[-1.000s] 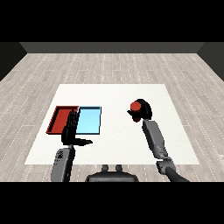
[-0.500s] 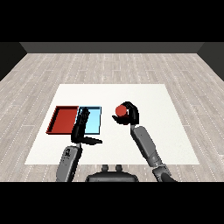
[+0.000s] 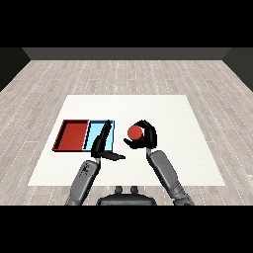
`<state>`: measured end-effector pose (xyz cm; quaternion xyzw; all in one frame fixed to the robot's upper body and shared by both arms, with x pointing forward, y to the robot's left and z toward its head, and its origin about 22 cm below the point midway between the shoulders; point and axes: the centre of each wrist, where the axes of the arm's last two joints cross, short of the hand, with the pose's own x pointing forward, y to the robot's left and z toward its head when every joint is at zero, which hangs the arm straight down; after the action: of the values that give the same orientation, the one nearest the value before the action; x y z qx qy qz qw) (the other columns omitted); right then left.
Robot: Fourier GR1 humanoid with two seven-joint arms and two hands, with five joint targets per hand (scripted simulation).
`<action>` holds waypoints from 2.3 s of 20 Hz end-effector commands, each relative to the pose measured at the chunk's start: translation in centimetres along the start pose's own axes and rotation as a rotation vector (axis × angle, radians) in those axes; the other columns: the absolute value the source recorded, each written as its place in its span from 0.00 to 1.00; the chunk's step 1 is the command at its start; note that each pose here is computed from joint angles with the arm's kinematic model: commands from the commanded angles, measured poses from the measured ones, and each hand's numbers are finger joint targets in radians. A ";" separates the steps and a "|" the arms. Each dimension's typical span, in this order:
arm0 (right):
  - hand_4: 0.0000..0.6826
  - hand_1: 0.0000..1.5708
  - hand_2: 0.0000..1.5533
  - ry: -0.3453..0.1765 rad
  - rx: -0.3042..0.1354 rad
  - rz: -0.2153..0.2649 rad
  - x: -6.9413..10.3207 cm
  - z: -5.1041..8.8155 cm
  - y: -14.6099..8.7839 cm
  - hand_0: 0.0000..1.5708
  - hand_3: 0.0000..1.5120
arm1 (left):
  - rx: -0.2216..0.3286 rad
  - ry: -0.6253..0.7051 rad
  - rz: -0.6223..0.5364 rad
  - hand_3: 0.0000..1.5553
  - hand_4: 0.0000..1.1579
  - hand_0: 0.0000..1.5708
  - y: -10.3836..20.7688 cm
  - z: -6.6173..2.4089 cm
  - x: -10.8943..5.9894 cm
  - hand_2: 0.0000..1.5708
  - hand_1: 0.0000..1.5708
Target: Pick the red can and put it in the red box
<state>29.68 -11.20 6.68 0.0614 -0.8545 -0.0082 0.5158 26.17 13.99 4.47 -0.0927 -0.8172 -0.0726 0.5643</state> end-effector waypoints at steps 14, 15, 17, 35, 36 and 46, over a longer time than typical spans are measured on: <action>0.96 0.93 0.92 -0.064 0.052 -0.024 -0.3 1.2 0.6 0.93 0.92 | -0.037 0.096 0.036 0.00 0.00 0.00 -3.4 0.01 -3.8 0.00 0.00; 0.96 0.93 0.92 -0.046 0.051 -0.032 1.7 0.9 3.8 0.93 0.92 | -0.028 0.099 0.025 0.00 0.00 0.00 -3.6 -0.15 -4.0 0.00 0.00; 0.97 0.93 0.92 -0.066 0.046 -0.021 1.0 0.6 1.2 0.93 0.92 | -0.034 0.120 0.037 0.00 0.00 0.00 -3.3 -0.47 -4.4 0.00 0.00; 0.95 0.96 0.93 -0.074 0.077 -0.144 1.9 1.0 3.8 0.96 0.94 | -0.061 0.135 0.113 0.00 0.00 0.00 -7.2 0.44 -5.7 0.00 0.00; 0.96 0.96 0.94 -0.067 0.094 -0.144 0.3 1.6 5.2 0.96 0.94 | -0.068 0.140 0.140 0.00 0.00 0.00 -5.6 -1.81 -3.4 0.00 0.00; 0.95 0.98 0.95 -0.043 0.098 -0.110 2.0 1.0 5.2 0.98 0.93 | 0.085 0.117 0.057 0.00 0.71 0.00 -6.2 -1.24 -4.4 0.00 0.00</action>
<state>27.46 -6.19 7.51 0.1363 -0.8622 0.0015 0.4878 27.65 7.46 0.21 -0.1391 -0.7719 -0.0511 0.6182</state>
